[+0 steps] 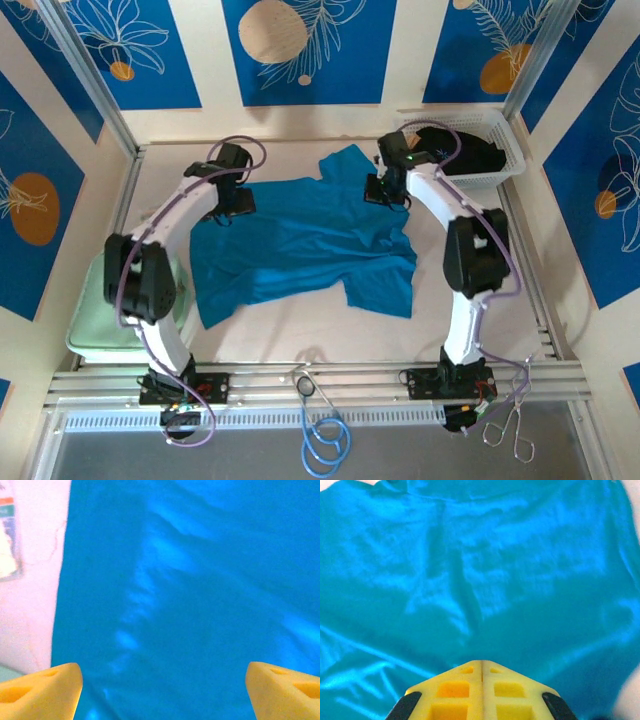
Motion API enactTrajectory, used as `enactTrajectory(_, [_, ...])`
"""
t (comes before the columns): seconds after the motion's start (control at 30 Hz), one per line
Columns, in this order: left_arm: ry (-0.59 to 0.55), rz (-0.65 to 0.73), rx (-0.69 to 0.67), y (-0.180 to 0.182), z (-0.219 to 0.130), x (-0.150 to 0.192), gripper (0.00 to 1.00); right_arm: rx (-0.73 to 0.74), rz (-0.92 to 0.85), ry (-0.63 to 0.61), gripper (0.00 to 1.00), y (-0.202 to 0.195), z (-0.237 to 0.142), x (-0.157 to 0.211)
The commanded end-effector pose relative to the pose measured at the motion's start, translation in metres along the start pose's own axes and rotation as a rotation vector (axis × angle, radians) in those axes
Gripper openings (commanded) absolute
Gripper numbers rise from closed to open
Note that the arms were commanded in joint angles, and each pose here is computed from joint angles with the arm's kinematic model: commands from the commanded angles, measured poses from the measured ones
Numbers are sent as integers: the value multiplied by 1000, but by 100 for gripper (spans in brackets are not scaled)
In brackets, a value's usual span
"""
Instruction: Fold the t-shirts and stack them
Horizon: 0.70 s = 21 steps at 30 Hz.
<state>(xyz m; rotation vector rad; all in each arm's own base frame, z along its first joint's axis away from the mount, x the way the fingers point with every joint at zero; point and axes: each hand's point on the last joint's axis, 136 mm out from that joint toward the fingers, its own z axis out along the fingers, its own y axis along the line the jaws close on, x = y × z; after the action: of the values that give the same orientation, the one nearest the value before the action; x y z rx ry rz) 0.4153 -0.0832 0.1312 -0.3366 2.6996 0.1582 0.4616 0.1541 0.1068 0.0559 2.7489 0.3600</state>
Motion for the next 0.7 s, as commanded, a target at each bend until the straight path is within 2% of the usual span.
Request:
enactTrajectory(0.0, [33,3,2,-10,27,-8,84,-12,-64,75,0,0,28,-3])
enactTrajectory(0.17, [48,-16,-17,-22,64,-18,83,-8,-43,130,0,-3,61,-19])
enactTrajectory(0.4, [160,18,-43,-33,110,-4,83,41,26,215,0,-19,93,2])
enactTrajectory(0.67, [201,51,-28,-35,112,29,83,98,96,271,0,-38,90,42])
